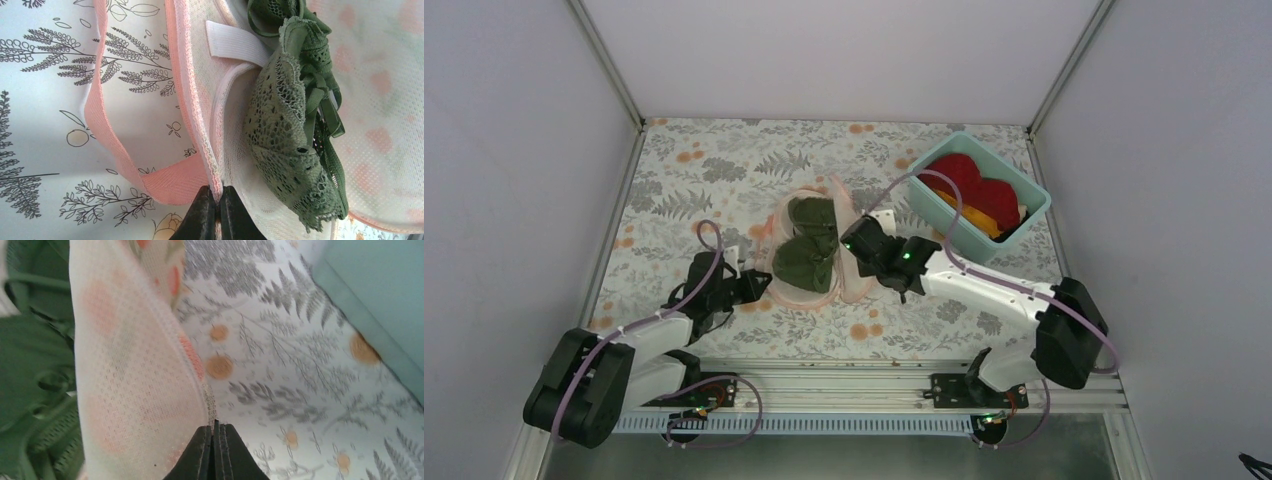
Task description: Unzip the laundry bag and remove the bra
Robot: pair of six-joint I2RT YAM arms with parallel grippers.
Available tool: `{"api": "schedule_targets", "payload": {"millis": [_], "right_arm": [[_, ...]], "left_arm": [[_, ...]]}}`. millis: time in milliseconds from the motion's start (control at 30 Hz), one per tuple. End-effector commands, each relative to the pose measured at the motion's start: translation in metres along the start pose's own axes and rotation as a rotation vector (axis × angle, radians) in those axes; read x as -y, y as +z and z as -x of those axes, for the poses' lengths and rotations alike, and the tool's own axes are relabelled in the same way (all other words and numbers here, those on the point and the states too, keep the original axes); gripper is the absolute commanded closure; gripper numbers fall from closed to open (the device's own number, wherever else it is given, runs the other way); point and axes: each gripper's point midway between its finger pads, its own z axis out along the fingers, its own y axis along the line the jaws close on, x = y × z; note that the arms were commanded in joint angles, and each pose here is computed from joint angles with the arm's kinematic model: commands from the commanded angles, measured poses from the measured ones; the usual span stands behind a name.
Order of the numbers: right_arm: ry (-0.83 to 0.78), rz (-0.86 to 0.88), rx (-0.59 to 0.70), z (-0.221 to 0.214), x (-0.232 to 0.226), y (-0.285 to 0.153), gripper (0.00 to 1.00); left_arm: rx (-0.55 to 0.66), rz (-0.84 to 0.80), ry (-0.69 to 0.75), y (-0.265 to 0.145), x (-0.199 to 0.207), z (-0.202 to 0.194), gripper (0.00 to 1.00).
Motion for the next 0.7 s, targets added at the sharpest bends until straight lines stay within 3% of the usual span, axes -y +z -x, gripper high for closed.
{"api": "schedule_targets", "payload": {"millis": [0, 200, 300, 367, 433, 533, 667], "right_arm": [[0.113, -0.047, -0.094, -0.037, 0.024, -0.002, 0.96], [0.132, -0.099, -0.261, -0.089, 0.047, -0.008, 0.82], [0.163, -0.16, -0.264, -0.093, 0.069, -0.024, 0.58], [0.183, -0.151, -0.225, -0.08, 0.073, -0.036, 0.35], [0.18, -0.111, -0.182, -0.063, 0.067, -0.042, 0.24], [0.111, -0.007, -0.143, -0.04, 0.04, -0.041, 0.22], [-0.139, 0.254, -0.047, -0.016, -0.049, -0.044, 0.25]], "left_arm": [[0.034, 0.001, 0.028, -0.001, 0.001, 0.006, 0.98], [0.055, 0.019, 0.031, -0.004, -0.001, 0.01, 0.98], [0.065, 0.016, 0.028, -0.007, 0.001, 0.011, 0.98], [0.045, 0.01, 0.013, -0.006, 0.001, 0.007, 0.98], [0.001, 0.026, -0.025, -0.005, -0.001, -0.004, 0.98], [-0.03, 0.088, -0.063, -0.007, -0.012, -0.01, 0.98], [-0.04, 0.104, -0.067, -0.012, -0.009, -0.009, 0.98]]}}
